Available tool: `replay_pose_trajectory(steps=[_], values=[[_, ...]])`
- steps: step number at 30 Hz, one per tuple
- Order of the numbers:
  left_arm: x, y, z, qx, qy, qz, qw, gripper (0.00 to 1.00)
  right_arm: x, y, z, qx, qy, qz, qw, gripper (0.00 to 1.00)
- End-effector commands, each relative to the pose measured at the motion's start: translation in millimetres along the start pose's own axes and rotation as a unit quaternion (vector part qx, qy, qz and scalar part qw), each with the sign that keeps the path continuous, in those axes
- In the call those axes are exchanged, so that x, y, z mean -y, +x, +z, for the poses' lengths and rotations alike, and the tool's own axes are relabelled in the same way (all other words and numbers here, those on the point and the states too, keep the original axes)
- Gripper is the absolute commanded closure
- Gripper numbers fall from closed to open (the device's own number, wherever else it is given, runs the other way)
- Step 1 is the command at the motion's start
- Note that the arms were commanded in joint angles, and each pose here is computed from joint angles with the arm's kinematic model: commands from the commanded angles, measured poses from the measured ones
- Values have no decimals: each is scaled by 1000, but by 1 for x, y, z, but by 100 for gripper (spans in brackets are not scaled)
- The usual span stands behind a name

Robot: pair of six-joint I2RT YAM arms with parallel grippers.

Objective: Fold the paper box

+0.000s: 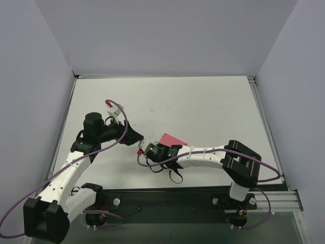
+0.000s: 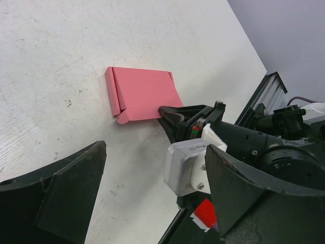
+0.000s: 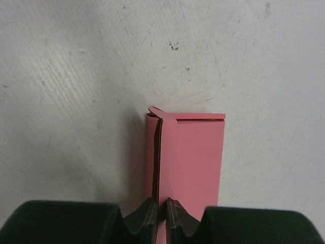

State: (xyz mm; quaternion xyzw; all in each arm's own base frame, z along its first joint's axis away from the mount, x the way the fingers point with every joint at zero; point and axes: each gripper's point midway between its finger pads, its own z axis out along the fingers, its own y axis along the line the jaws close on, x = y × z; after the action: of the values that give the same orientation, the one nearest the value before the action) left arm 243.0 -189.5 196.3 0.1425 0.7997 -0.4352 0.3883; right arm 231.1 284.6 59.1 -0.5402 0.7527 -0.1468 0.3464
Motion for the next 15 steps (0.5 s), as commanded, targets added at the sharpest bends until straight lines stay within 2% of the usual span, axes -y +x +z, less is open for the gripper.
replay_pose_trajectory(steps=[1,3,4,6,7,9,10,13,15], values=[[3,-10,-2,14,1,20,1000,12,-25,18,13,-43,-5,-4,999,100],[3,-9,-2,12,1,19,1000,12,-28,23,16,-52,0,-6,999,99],[3,-9,-2,13,1,19,1000,12,-31,24,19,-56,0,-4,998,91],[2,-8,-1,10,-1,16,1000,12,-33,23,18,-55,0,1,998,84],[1,-9,-1,12,-3,16,1000,12,-32,20,16,-49,1,7,999,73],[-1,-7,-1,9,-9,15,1000,12,-28,14,10,-40,3,26,999,61],[-5,-8,-1,11,-20,15,1000,12,-22,8,3,-28,4,39,999,49],[-16,-5,0,5,-48,9,999,12,-8,-7,-17,-2,3,75,997,32],[-23,-4,2,0,-62,3,998,12,-1,-11,-28,7,1,101,995,29]])
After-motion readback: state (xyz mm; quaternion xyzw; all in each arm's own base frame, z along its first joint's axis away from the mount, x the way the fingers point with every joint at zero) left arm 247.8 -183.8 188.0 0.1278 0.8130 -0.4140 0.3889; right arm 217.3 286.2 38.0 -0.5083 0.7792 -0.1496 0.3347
